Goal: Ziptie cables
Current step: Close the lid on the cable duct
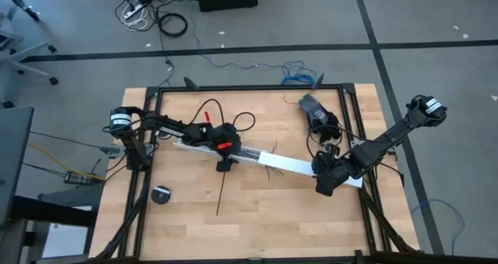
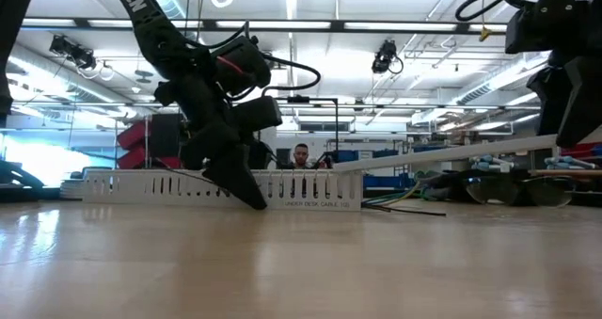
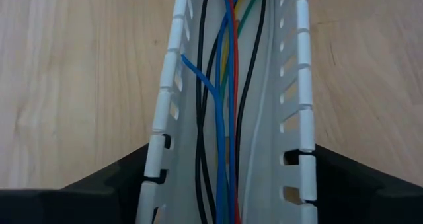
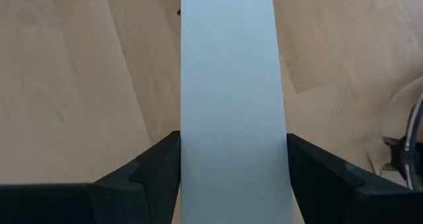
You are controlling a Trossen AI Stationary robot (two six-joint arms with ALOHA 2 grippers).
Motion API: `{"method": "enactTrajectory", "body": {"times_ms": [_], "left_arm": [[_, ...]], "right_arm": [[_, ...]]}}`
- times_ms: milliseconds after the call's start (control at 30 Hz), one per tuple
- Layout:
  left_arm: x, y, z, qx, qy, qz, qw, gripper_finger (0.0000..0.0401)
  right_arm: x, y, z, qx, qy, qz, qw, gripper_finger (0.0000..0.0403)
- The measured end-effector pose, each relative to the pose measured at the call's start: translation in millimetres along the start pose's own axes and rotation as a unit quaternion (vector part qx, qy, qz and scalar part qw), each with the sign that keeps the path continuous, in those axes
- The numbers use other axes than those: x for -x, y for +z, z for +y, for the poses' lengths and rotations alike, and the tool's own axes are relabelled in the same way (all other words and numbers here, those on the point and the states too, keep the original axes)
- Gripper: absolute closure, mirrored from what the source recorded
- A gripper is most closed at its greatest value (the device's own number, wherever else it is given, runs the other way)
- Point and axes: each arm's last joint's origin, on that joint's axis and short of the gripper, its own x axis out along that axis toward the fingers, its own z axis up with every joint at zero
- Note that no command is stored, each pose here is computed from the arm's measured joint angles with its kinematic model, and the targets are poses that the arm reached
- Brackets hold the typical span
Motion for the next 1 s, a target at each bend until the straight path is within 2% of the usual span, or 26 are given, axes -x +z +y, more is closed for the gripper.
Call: {"method": "enactTrajectory", "body": {"times_ms": [200, 533, 667, 833, 1000], "left_arm": [[-1, -1, 0, 0.004, 0.002, 0.003, 1.000, 0.0103], [-1, -1, 0, 0.004, 0.004, 0.001, 1.000, 0.0103], [-2, 4, 0, 0.002, 0.003, -0.035, 0.999, 0.0103], [-2, 10, 1, 0.050, 0.003, -0.070, 0.996, 0.0100], [-1, 17, 1, 0.045, 0.009, -0.098, 0.994, 0.0096]], "right_arm": [[3, -6, -3, -0.001, -0.021, 0.013, 1.000, 0.0173], [3, -7, -3, -0.006, -0.026, 0.011, 1.000, 0.0173], [3, -6, -3, -0.008, -0.028, 0.003, 1.000, 0.0172], [3, -6, -3, -0.012, -0.028, 0.003, 1.000, 0.0172], [3, -6, -3, -0.011, -0.027, 0.002, 1.000, 0.0172]]}}
